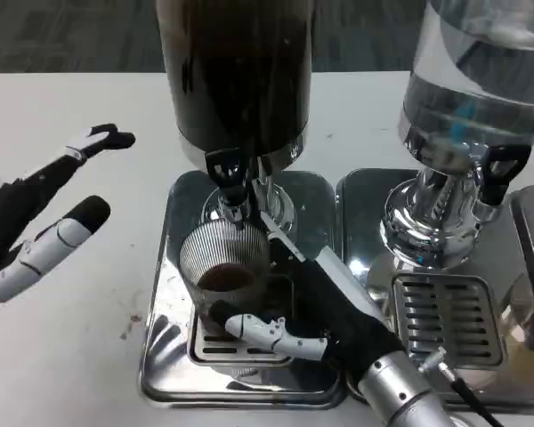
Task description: Grasp the cup under the faucet to collect the drink, then remove the cup.
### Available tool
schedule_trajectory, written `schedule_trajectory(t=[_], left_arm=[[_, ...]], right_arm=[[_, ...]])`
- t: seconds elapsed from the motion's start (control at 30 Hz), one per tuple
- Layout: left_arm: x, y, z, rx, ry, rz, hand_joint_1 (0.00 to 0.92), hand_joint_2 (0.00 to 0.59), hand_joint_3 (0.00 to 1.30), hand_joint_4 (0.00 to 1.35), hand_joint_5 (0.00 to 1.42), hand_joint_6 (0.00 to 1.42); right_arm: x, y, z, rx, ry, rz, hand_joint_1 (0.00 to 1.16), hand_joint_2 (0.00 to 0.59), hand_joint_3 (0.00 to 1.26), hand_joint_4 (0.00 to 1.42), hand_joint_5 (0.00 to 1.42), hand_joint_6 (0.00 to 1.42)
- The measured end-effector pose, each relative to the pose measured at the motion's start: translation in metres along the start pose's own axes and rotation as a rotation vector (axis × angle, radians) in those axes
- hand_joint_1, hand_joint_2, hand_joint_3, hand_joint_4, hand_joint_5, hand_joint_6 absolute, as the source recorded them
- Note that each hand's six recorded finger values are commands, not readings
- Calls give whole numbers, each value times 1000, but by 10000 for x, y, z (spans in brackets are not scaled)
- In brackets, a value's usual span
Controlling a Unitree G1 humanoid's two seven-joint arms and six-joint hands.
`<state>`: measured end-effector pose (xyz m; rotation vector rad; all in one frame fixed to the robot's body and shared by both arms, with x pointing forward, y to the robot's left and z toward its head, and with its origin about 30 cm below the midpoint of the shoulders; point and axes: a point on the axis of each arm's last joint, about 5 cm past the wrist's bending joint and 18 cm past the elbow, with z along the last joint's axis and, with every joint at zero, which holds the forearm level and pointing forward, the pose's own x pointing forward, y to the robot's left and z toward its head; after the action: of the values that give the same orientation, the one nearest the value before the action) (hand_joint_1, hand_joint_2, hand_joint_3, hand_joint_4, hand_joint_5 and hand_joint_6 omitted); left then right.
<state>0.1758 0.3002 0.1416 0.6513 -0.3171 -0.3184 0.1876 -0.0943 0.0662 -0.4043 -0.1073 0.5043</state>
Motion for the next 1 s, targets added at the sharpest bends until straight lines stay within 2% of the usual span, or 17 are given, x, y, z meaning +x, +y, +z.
schedule_trajectory(t=[0.47, 0.67, 1.0], left_arm=[[4, -2, -13, -4, 5, 0, 0, 175, 216, 45, 62, 58], [3, -5, -18, -6, 8, -1, 0, 179, 218, 49, 69, 59], [1, 4, -17, -2, 9, -2, 0, 185, 231, 60, 73, 60]], right_arm=[[4, -9, 3, -21, -1, -6, 772, 181, 0, 0, 0, 85], [13, 4, 17, -27, -1, -18, 775, 181, 0, 8, 88, 150], [28, 31, 24, -27, 10, -36, 757, 186, 93, 140, 232, 270]])
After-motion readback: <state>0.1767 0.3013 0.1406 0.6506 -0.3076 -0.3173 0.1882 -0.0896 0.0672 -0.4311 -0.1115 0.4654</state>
